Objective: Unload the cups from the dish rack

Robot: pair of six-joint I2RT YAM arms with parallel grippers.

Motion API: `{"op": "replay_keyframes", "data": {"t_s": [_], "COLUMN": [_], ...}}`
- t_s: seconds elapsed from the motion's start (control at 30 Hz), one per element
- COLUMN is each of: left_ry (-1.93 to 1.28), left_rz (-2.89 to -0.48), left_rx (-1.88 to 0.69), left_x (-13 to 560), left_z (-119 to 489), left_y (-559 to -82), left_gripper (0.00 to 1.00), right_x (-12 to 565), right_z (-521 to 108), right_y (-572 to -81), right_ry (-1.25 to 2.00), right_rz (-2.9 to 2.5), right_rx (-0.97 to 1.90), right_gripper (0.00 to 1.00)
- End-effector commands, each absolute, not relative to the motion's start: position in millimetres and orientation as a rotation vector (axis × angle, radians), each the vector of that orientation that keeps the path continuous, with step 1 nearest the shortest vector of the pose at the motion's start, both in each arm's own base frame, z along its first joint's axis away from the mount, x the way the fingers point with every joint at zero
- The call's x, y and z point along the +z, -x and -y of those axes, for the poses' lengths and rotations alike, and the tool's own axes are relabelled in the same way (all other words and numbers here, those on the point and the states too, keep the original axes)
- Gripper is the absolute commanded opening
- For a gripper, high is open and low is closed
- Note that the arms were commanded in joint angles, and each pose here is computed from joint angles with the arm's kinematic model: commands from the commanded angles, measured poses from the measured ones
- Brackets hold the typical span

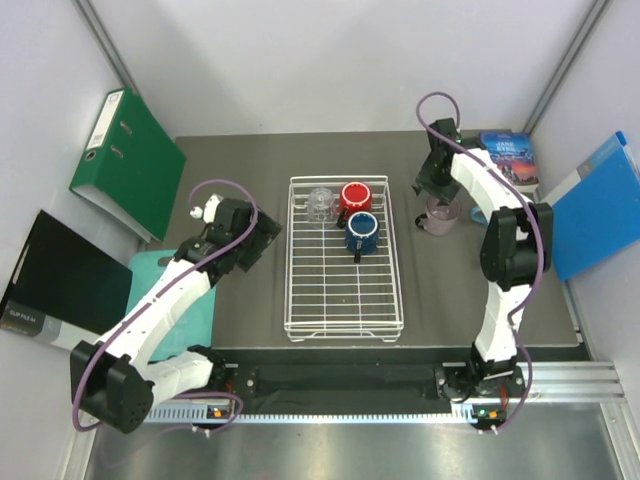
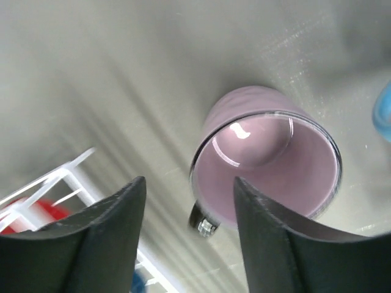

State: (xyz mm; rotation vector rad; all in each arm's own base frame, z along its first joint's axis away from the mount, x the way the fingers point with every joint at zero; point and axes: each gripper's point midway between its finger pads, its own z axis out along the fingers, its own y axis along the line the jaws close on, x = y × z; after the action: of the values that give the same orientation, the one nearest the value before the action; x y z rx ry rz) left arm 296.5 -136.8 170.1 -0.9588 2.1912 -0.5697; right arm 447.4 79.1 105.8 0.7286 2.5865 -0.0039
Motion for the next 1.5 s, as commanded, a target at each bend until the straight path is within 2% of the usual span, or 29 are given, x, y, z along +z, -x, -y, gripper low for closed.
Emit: {"op": "replay_keyframes", "data": {"t_s": [0.0,0.17,0.3,0.33,0.4,0.43,0.47,0.53,0.8,1.0,1.47], "left_ry": [0.917,0.807,0.594,0.547,0.403,0.371,0.285,0.231,0.003,-0.145,-0.157], "left_rz": [-2.139,-2.171,-2.211,-2.2,-2.24,-2.201,-2.255,-2.239,-2.302,-2.342,-2.382], "left_rx": [-0.572,-0.622,-0.602,-0.599,-0.542,-0.519,-0.469,-0.444,-0.313,-0.288,-0.249], "left_x": [192.1,200.8,211.1,222.7,218.8,234.4,220.4,232.2,201.1,186.5,151.0], "left_z": [135.8,149.6,182.7,192.3,221.0,229.1,246.1,263.3,315.4,341.7,357.1], "left_y": [-305.9,-311.1,-312.4,-313.9,-307.7,-313.5,-307.1,-312.1,-329.5,-342.3,-355.8], "left_gripper": [0.95,0.96,0.99,0.99,0.99,0.99,0.99,0.99,0.99,0.99,0.99], "right_x": [197.9,263.5,325.5,315.4,340.3,327.9,330.1,327.4,324.1,323.7,321.9], "right_z": [-97.5,-113.4,-136.0,-137.9,-148.2,-150.3,-149.8,-157.7,-151.2,-142.4,-145.6], "right_y": [-467.0,-463.8,-425.0,-414.8,-389.7,-380.0,-372.8,-346.8,-287.9,-275.2,-270.6], "right_ry": [-0.669,-0.597,-0.439,-0.406,-0.33,-0.294,-0.281,-0.204,-0.125,-0.104,-0.075], "right_rz": [-2.388,-2.248,-2.093,-2.108,-2.032,-2.051,-2.033,-2.033,-1.985,-1.985,-2.004], "right_rx": [0.183,0.315,0.425,0.414,0.459,0.442,0.427,0.432,0.478,0.46,0.478], "right_gripper": [0.62,0.66,0.69,0.69,0.7,0.7,0.7,0.71,0.72,0.72,0.72]}}
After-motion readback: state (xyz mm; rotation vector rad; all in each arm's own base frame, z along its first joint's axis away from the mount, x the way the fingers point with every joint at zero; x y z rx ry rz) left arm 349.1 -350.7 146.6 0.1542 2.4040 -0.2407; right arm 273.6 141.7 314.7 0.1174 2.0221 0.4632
